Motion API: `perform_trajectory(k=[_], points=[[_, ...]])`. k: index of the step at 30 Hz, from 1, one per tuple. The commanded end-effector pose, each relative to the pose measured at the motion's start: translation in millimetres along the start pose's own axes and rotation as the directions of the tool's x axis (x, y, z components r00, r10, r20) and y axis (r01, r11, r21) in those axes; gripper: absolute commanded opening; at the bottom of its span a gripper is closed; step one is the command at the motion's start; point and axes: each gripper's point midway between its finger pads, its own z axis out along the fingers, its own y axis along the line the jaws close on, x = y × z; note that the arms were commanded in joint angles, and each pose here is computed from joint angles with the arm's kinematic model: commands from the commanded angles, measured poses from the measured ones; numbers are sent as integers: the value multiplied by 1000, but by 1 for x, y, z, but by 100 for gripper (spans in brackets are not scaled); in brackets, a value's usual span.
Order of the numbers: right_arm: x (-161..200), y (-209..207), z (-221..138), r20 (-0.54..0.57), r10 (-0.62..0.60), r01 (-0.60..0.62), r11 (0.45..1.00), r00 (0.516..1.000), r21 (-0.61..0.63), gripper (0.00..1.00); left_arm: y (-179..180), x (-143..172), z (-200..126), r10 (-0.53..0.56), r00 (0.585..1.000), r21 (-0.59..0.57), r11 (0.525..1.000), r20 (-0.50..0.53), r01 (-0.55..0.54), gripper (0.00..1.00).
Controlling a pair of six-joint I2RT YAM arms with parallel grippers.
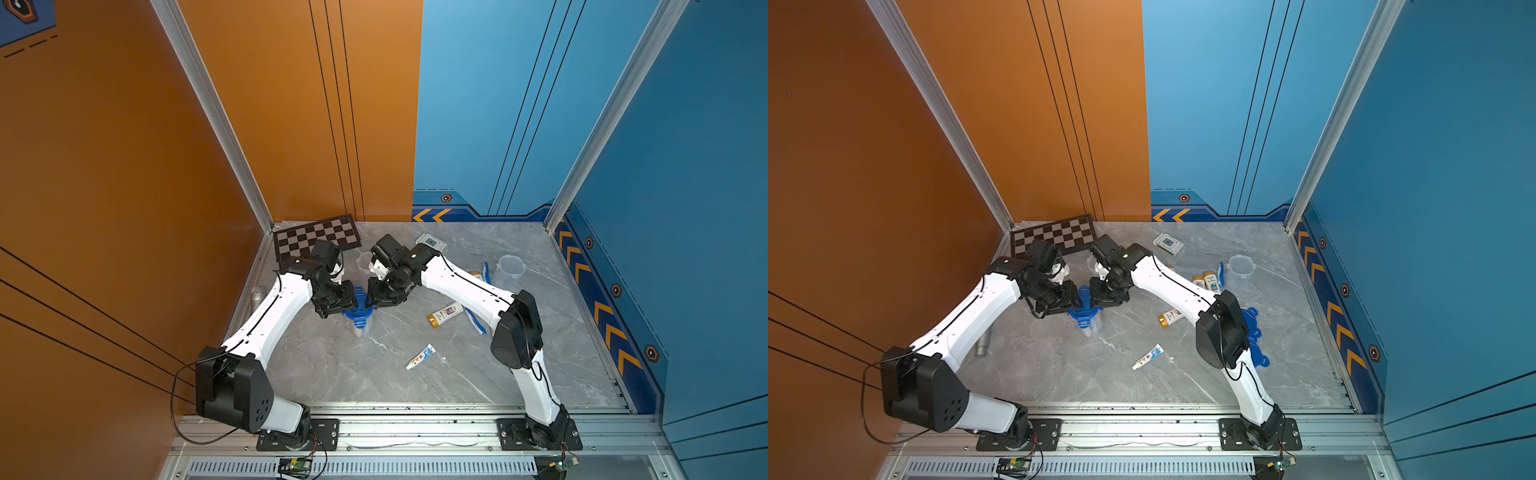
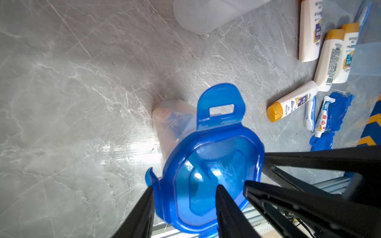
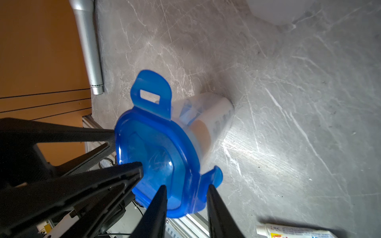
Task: Pack away toiletry kits
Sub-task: Close the fastener on the container.
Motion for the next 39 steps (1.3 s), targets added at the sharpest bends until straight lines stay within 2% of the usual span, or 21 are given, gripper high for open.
perform_trajectory(k=[1,10,24,39], points=[[14,9,32,-85,-9,4,998,996,-60,35,-13,24,34,-64,988,103,992,-139,78,49],[11,23,41,-77,-47,37,991,996,-129,38,-17,21,39,-108,985,155,980,-135,128,49],[14,33,53,-102,-46,24,979,994,-202,44,-7,35,44,-132,979,127,980,-157,152,48],[1,20,35,-27,-42,37,986,999,-165,47,-2,37,37,-152,978,122,978,-139,170,50]])
